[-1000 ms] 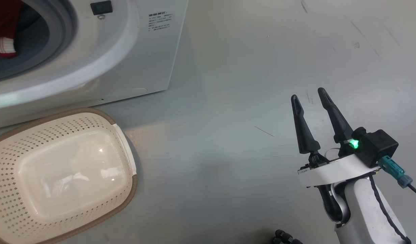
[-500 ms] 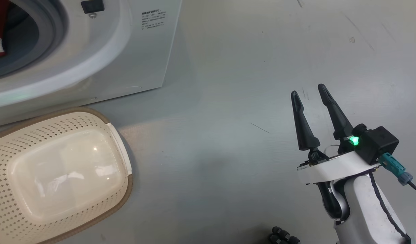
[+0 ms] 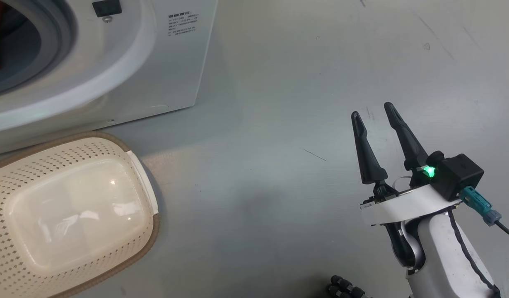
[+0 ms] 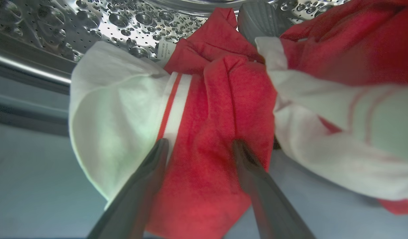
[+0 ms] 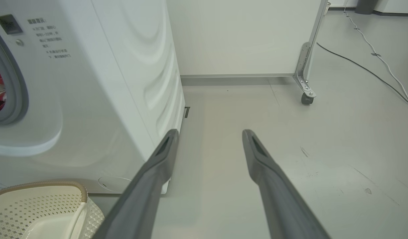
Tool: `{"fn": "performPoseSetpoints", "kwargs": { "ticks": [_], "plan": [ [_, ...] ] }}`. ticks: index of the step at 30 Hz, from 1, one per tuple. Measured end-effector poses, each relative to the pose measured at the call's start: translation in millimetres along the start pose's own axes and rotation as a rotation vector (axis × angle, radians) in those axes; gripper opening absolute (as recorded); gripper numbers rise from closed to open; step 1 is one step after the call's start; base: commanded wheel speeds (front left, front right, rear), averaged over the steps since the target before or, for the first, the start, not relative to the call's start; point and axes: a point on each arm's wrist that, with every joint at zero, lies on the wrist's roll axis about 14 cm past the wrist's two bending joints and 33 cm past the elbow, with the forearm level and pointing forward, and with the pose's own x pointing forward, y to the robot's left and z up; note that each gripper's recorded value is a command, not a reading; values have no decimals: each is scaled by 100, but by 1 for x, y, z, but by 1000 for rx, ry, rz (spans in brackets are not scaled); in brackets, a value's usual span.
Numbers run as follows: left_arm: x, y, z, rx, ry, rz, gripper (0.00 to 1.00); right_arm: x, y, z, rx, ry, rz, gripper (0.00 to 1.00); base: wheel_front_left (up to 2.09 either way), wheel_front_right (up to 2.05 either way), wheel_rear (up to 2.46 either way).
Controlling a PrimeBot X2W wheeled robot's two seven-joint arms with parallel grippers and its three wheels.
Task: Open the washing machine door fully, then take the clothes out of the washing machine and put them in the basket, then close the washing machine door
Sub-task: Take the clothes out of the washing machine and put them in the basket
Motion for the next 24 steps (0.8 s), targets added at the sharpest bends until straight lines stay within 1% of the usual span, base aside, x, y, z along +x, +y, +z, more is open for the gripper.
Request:
{"fn": "performPoseSetpoints", "kwargs": {
  "ticks": [1, 2, 3, 4, 12, 24],
  "plan": [
    [0, 0, -1, -2, 7, 1, 100, 0, 0, 0, 0, 0, 0, 100, 0, 0, 0],
    [0, 0, -1, -3, 9, 1, 59, 0, 0, 0, 0, -1, 0, 100, 0, 0, 0],
    [0, 0, -1, -4, 10, 2, 24, 0, 0, 1, 0, -2, 1, 100, 0, 0, 0],
    [0, 1, -1, -5, 13, 3, 0, 0, 1, 1, 0, -3, 2, 100, 0, 0, 0],
    [-3, -1, -1, -12, 9, 3, 0, 0, 1, 4, -2, -11, -1, 100, 0, 0, 0],
    [-27, -7, 27, -45, -122, -15, 0, 1, 7, 19, -6, -57, 19, 100, 0, 0, 0]
  ]
}}
